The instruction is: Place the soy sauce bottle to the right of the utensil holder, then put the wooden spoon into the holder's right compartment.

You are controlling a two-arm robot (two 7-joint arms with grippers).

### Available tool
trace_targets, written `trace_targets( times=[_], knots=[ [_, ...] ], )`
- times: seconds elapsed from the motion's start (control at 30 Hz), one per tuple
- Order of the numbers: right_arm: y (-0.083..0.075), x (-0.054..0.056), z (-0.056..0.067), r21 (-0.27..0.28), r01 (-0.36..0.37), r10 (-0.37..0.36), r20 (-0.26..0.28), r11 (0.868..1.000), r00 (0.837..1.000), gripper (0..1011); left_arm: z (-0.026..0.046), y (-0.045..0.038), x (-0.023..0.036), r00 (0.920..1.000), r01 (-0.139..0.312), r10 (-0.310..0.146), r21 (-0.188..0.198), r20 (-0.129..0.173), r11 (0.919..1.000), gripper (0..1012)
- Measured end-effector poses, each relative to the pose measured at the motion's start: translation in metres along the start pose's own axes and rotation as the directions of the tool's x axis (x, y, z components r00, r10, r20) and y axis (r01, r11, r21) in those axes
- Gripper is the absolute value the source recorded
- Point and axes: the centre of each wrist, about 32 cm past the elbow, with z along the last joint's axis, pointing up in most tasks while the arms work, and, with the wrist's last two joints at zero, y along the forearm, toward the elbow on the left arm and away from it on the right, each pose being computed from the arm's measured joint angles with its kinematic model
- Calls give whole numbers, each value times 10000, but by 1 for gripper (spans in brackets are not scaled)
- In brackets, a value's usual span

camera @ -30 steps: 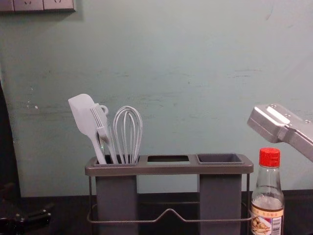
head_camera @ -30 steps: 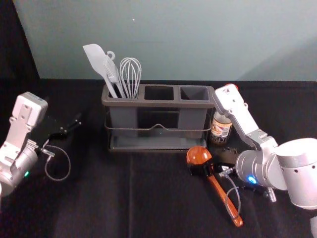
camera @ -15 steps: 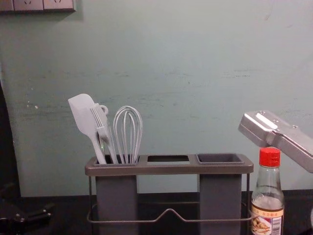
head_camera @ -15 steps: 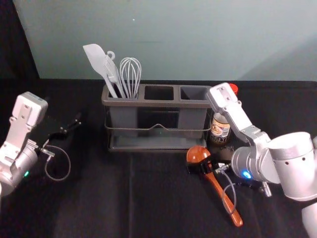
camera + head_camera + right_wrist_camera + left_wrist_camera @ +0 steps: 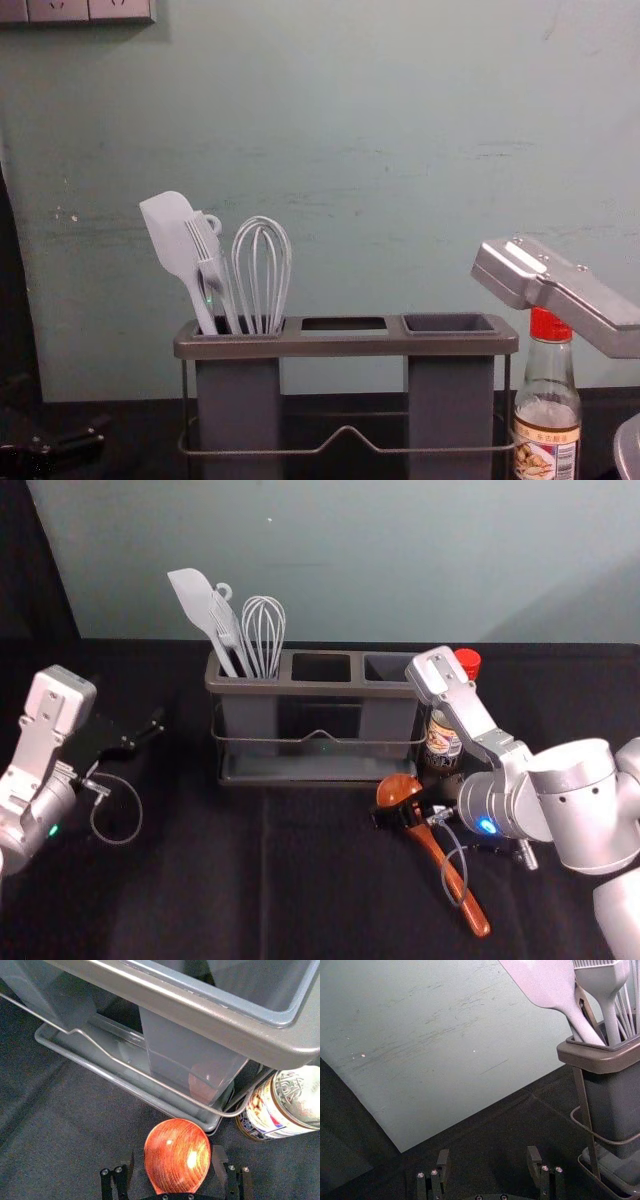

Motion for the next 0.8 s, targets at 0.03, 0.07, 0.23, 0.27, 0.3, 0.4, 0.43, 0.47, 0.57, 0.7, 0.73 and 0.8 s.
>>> trace_targets(
  times=[0.03, 0.07, 0.23, 0.27, 0.3, 0.4, 0.43, 0.47, 0.57, 0.7, 0.73, 0.8],
  knots=[
    [8, 1, 4, -27, 16, -16, 7, 10000, 10000, 1002, 0, 0, 0, 10000, 0, 0, 0, 0, 10000, 1000],
    [13, 1, 6, -37, 17, -17, 9, 10000, 10000, 1003, 0, 0, 0, 10000, 0, 0, 0, 0, 10000, 1000],
    [44, 1, 14, -106, 20, -20, 1, 9999, 10000, 1003, 0, 0, 0, 10000, 0, 0, 0, 0, 10000, 1000],
    [46, 2, 16, -108, 25, -25, -2, 9999, 10000, 1003, 0, 0, 0, 10000, 0, 0, 1, 0, 10000, 1000],
    [49, 3, 19, -109, 26, -26, -13, 9999, 10000, 1003, 0, 0, 0, 10000, 0, 0, 0, 0, 10000, 1000],
    [54, 3, 24, -110, 17, -17, -19, 9999, 10000, 1003, 0, 0, 0, 10000, 0, 0, 0, 0, 10000, 1000],
    [55, 3, 26, -110, 14, -14, -20, 9999, 10000, 1003, 0, 0, 0, 10000, 1, -1, 0, 0, 10000, 1000],
    [57, 3, 27, -111, 16, -16, -24, 9999, 10000, 1003, 0, 0, 0, 10000, 0, 0, 0, -1, 10000, 1000],
    [64, 4, 28, -119, 14, -14, -56, 9999, 10000, 1003, 0, 0, 0, 10000, 1, -1, 0, 0, 10000, 1000],
    [71, 6, 28, -130, 5, -7, -92, 9999, 10000, 1003, 0, 0, 0, 10000, 1, -1, 0, 0, 10000, 1000],
    [74, 6, 28, -132, 0, -2, -109, 9999, 9999, 1003, 0, 0, 0, 10000, 0, 0, 0, 0, 10000, 1000],
    [79, 10, 27, -146, 0, -2, -136, 9999, 9999, 1003, 0, 0, 0, 10000, 0, 0, 1, 0, 10000, 1000]
  ],
)
